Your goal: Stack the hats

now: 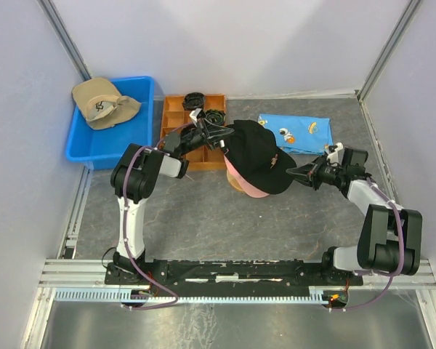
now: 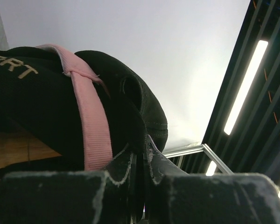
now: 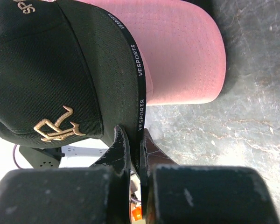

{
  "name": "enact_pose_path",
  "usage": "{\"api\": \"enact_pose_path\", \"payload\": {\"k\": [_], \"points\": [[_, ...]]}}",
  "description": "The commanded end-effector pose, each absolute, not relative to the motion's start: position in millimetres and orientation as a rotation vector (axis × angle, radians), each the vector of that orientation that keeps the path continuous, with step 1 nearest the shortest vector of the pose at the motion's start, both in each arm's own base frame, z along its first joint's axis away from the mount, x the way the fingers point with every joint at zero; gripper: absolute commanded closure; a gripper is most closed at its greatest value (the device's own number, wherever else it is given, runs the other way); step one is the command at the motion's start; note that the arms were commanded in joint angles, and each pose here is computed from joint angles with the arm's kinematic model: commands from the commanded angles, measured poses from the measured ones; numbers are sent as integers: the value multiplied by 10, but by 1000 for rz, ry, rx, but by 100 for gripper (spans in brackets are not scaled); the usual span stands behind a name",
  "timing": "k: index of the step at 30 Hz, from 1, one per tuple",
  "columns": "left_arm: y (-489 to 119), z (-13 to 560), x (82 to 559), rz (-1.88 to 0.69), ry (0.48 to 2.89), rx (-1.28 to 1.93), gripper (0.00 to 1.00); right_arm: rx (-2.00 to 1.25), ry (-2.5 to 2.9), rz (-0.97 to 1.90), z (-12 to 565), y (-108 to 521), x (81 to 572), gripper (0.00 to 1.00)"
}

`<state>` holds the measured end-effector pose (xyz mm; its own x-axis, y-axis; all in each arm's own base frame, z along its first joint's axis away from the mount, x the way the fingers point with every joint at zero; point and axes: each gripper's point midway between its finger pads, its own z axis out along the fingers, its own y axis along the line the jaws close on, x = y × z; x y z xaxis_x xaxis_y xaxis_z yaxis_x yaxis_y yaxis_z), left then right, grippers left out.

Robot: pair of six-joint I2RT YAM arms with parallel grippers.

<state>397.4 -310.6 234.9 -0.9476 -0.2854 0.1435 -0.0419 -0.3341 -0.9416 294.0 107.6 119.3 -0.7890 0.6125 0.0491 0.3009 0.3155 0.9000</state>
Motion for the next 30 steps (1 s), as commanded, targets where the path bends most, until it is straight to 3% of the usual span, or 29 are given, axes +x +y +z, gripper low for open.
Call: {"api": "enact_pose_path", "payload": {"k": [1,11,18,26,30], "points": [[-2516,2425,4212,-2443,1514,-580,97,956,2633,882,238,791,2537,100],[-2312,1949,4213,-2369,1641,-643,97,772,2861,651,15,987,2277,100],[-2308,1947,4205,-2373,1651,-638,97,787,2875,614,-51,1010,2287,97],[-2309,2123,4266,-2403,1614,-610,97,747,2886,598,14,1008,2293,56],[-2289,2275,4310,-2418,1572,-595,92,727,2876,587,124,986,2272,47]]}}
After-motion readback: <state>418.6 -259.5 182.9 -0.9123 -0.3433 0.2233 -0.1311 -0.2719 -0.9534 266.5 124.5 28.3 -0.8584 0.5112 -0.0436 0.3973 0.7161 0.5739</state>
